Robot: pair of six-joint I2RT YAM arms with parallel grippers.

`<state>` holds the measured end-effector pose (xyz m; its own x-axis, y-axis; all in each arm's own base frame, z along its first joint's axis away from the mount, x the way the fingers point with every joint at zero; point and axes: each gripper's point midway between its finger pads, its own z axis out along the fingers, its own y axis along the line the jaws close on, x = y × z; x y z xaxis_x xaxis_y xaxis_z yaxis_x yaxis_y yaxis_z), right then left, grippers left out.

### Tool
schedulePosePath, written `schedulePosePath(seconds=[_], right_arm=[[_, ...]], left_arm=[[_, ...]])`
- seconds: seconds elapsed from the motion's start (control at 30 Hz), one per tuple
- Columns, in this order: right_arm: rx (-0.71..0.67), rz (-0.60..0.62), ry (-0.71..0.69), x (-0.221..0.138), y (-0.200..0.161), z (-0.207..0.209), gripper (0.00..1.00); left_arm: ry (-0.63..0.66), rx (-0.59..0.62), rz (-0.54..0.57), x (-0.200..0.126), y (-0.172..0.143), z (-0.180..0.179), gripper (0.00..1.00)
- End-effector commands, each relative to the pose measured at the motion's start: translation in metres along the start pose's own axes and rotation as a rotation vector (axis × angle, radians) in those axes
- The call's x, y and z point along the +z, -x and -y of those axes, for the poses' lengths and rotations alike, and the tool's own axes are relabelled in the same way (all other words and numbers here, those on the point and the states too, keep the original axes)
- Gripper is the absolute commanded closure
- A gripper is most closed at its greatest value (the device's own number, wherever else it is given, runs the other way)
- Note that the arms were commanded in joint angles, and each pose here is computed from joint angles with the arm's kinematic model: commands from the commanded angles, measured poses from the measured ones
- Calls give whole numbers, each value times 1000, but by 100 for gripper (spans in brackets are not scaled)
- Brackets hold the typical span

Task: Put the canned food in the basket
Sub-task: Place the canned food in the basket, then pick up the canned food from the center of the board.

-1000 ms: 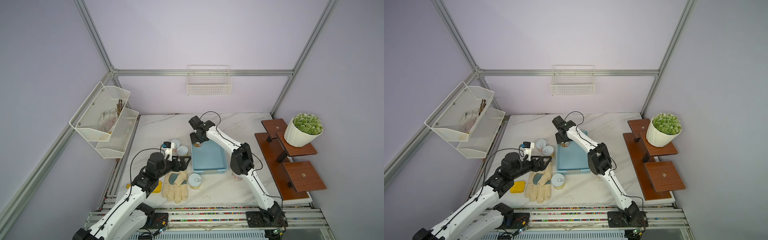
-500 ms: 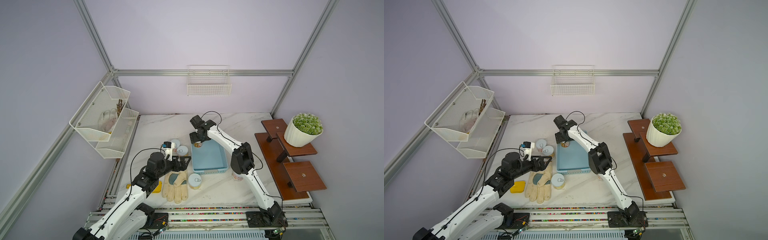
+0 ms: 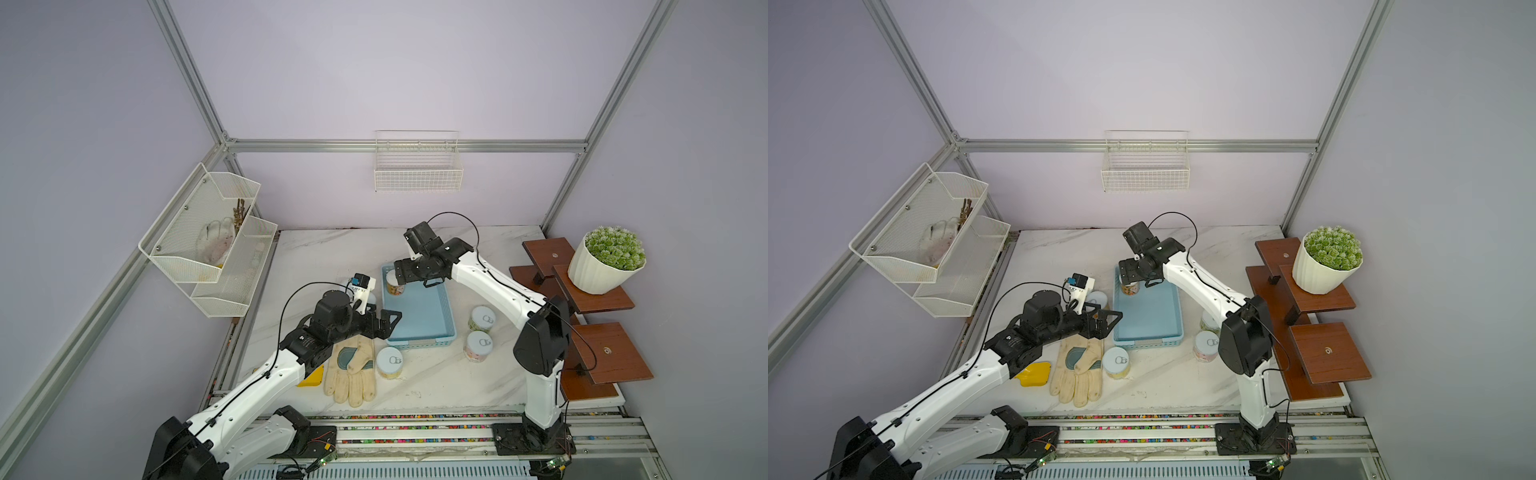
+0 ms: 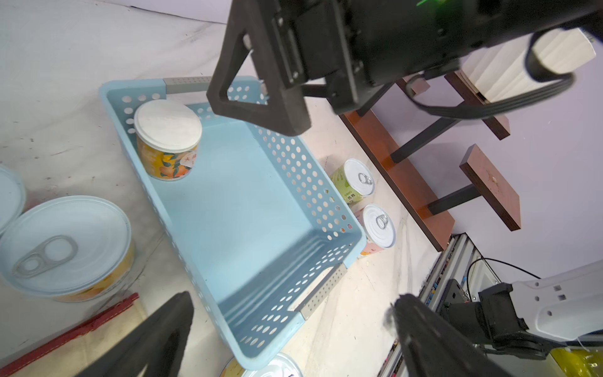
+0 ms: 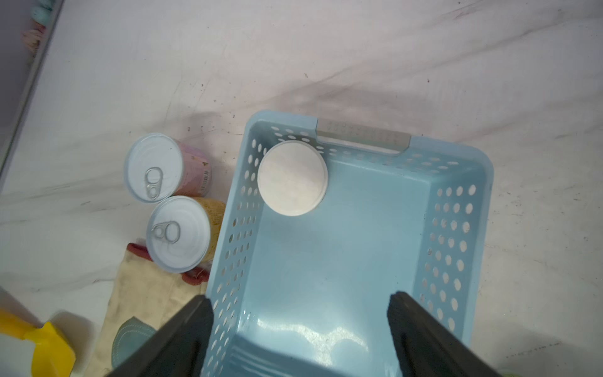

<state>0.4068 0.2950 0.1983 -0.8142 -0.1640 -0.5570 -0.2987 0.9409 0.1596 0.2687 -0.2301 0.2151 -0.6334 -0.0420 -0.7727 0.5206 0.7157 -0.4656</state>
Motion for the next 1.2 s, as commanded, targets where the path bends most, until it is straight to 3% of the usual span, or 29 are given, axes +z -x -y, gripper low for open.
schedulePosePath(seconds=[0.0,0.3,0.57,0.83,1.17], right_arm=[[10,32,20,-8,-11,5,10],[65,26,22,-50,-72,31,10],[82,34,97,-80,-122,40,11],[-8,44,385,-117,-166,10,13],[-18,78,611,-156,-198,-8,11]], left_arm=[[-26,65,24,2,14,16,0],[-70,97,-41,13,3,41,0],[66,108,-181,-6,-39,42,0],[213,92,-266,-30,-61,32,0],[292,53,-348,-8,-89,41,0]])
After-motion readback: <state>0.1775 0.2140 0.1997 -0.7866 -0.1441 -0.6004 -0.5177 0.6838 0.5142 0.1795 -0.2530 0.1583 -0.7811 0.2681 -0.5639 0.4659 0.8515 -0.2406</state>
